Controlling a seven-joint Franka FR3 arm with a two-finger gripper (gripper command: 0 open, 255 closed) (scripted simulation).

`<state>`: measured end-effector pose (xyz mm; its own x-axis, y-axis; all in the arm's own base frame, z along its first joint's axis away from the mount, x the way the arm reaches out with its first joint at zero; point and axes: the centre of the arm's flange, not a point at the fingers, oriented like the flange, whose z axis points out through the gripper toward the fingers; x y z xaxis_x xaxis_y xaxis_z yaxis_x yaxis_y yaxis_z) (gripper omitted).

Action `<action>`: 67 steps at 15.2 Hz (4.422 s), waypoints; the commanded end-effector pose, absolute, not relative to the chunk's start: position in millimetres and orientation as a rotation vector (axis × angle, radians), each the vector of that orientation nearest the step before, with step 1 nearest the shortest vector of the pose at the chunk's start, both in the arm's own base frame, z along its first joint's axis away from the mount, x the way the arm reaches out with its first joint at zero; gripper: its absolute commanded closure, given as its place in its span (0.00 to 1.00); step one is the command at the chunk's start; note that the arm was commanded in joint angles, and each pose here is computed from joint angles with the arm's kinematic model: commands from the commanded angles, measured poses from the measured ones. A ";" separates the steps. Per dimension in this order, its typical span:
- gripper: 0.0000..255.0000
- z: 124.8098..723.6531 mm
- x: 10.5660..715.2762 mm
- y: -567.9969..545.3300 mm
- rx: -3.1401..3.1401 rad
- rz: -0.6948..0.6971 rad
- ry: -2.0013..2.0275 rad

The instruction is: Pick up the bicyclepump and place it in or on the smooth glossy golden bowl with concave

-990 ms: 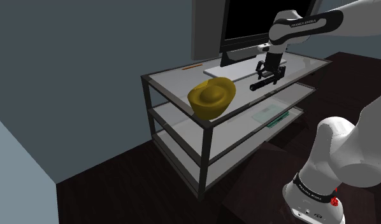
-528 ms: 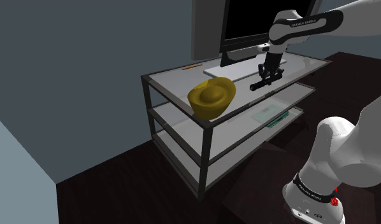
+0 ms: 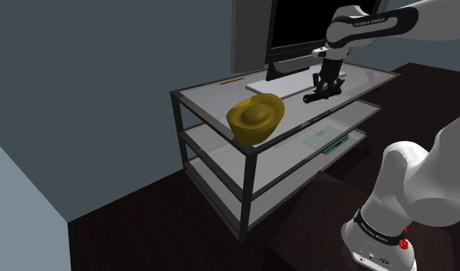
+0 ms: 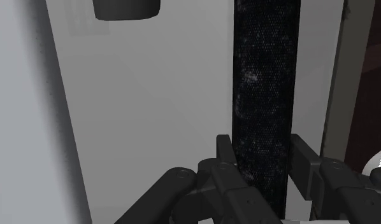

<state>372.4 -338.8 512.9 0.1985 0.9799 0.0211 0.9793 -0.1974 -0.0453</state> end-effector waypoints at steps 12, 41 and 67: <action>1.00 582.1 371.9 -339.3 -2.394 0.019 -1.958; 1.00 663.1 408.0 -171.5 -2.394 0.019 -1.958; 1.00 630.2 462.5 82.1 -2.394 0.019 -1.958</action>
<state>461.4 82.4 635.2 0.1988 0.9798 0.0208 0.9792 -0.1977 -0.0459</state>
